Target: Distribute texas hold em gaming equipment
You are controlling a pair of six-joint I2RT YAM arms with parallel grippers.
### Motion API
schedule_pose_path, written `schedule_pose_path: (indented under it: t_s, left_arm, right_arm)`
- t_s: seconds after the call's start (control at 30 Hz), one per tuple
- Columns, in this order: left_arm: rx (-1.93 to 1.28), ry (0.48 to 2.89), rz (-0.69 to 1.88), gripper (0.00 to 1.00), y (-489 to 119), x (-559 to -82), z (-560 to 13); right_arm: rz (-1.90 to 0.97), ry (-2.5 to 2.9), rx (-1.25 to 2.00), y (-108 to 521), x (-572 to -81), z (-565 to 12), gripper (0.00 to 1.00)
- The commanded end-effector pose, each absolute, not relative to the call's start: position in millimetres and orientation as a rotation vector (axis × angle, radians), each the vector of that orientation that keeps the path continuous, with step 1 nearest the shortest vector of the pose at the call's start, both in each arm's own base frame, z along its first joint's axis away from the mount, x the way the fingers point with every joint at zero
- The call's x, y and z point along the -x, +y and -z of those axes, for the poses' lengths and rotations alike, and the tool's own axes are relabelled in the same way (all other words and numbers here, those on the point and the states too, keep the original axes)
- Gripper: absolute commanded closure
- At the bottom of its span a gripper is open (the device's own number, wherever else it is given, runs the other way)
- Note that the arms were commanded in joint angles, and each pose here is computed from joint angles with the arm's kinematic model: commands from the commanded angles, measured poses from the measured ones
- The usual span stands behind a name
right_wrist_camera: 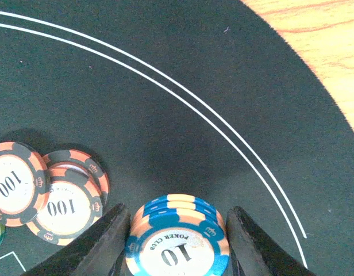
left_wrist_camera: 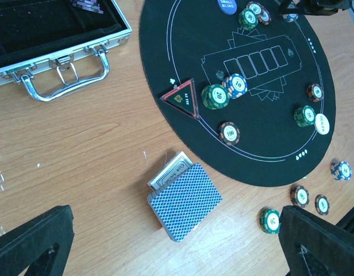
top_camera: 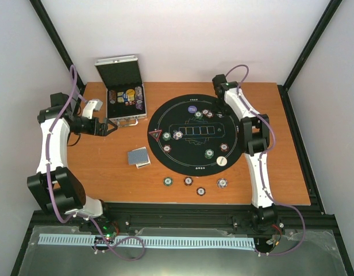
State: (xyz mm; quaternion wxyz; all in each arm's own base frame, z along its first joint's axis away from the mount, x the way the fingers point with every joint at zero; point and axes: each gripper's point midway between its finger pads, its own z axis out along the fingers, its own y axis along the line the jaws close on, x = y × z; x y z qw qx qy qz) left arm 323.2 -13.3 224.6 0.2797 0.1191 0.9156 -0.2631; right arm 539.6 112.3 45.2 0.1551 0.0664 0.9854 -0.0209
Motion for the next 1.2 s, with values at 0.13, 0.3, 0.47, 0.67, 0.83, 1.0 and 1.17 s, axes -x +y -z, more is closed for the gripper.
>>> schedule_pose_path:
  t_s: [0.13,0.3,0.47,0.67,0.83,1.0,1.17]
  left_arm:
    - [-0.367,2.402,0.682,0.00,-11,-334,-235]
    - [-0.362,2.407,0.691,0.00,-12,-335,-232]
    - [-0.359,2.408,0.691,0.00,-11,-336,-231]
    - [-0.354,2.407,0.699,0.00,-12,-335,-232]
    - [-0.352,2.411,0.698,0.00,-12,-334,-231]
    - [-0.346,2.412,0.705,0.00,-13,-333,-234]
    - [-0.357,2.407,0.706,0.00,-14,-330,-239]
  right_arm:
    - [0.028,2.837,-0.201,106,-549,-28,0.68]
    - [0.026,2.840,-0.224,101,-554,-19,0.68]
    - [0.006,2.832,-0.222,100,-558,-19,0.64]
    - [-0.044,2.830,-0.201,106,-562,-23,0.46]
    - [-0.042,2.812,-0.198,105,-560,-43,0.32]
    - [-0.015,2.776,-0.209,98,-546,-88,0.29]
    - [0.010,2.747,-0.202,94,-499,-123,0.27]
